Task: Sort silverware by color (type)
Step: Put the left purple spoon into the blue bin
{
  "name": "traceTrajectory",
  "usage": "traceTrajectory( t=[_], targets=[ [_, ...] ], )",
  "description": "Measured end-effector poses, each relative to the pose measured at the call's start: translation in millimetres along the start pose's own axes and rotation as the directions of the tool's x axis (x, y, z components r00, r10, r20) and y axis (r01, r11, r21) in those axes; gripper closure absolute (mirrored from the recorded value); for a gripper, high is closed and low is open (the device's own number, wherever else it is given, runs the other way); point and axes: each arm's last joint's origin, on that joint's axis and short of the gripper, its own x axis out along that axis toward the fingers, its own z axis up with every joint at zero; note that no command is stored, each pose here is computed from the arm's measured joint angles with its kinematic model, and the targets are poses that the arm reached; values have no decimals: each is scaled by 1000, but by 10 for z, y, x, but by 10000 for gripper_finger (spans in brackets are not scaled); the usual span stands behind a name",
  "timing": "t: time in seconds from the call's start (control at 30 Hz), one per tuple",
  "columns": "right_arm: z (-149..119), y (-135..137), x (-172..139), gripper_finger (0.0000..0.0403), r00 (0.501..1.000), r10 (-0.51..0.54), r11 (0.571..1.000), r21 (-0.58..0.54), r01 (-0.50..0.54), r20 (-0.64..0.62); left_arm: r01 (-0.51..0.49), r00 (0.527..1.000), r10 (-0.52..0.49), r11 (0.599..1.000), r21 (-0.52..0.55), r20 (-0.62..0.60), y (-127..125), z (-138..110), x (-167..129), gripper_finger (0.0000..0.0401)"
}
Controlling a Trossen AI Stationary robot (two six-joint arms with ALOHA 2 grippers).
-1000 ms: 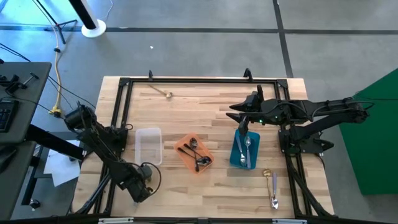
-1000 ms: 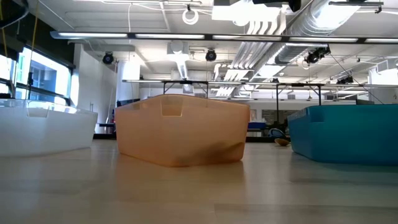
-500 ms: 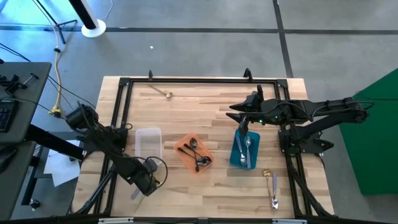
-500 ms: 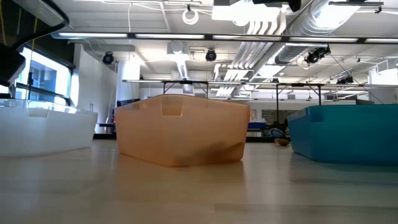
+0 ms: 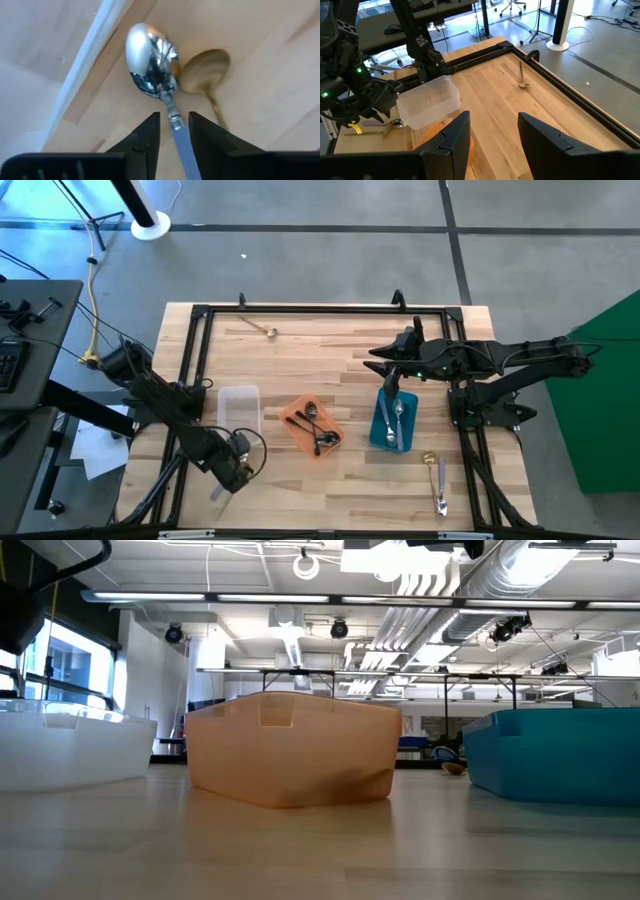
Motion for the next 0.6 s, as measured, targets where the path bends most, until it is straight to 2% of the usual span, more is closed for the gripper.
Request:
traceTrajectory(
  t=[0.27, 0.6],
  targets=[
    [-4, -2, -2, 252, 1000, -1, 1000, 23, 1, -4, -20, 1000, 19, 999, -42, -23, -26, -1, 88, 267],
    [-4, -3, -3, 252, 1000, -2, 1000, 17, 2, -5, -63, 997, 60, 995, -76, -41, -35, -2, 198, 268]
  ],
)
